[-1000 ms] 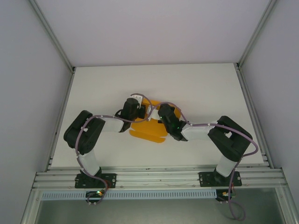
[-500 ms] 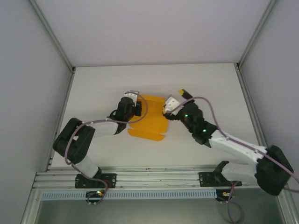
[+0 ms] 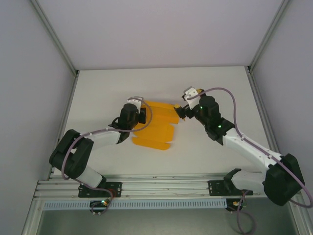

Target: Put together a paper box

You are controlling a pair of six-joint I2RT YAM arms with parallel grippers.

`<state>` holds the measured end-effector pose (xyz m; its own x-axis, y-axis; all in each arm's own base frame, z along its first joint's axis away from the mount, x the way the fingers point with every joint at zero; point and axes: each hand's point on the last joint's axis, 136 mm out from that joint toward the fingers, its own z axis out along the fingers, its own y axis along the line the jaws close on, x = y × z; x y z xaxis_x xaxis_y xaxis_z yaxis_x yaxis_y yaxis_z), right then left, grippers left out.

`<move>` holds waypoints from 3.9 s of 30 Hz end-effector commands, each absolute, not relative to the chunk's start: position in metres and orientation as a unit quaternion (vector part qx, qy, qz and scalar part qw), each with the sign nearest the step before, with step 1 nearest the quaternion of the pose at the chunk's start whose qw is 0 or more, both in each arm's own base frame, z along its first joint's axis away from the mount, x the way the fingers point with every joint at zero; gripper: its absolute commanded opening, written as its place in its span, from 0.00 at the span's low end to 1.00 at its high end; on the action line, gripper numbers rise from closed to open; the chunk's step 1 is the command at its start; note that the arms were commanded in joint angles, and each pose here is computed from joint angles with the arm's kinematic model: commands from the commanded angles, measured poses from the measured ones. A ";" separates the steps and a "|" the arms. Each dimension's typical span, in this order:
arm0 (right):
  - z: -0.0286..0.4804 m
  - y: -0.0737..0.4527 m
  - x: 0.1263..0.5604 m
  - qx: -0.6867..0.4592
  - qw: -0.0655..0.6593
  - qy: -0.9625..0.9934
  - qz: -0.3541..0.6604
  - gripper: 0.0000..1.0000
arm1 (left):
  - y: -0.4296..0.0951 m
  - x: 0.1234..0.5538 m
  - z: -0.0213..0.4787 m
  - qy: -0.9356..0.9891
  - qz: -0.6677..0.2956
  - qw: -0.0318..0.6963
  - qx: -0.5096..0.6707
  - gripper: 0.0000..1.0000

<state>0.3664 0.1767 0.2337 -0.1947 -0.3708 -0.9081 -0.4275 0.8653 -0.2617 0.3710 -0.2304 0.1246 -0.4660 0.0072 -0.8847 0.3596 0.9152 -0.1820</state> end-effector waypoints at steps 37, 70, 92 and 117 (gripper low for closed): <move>0.174 0.144 0.355 -0.110 0.530 0.841 0.005 1.00 | -0.226 0.366 0.169 0.825 -0.174 0.534 0.062 0.00; 0.195 0.203 0.381 -0.131 0.566 0.797 0.163 0.99 | -0.243 0.357 0.180 0.827 -0.229 0.508 0.072 0.00; 0.185 0.184 0.301 -0.174 0.508 0.832 0.140 1.00 | -0.213 0.366 0.159 0.845 -0.162 0.505 0.065 0.00; 0.187 0.226 0.330 -0.301 0.432 0.781 0.336 0.58 | -0.229 0.355 0.158 0.837 -0.202 0.495 0.112 0.00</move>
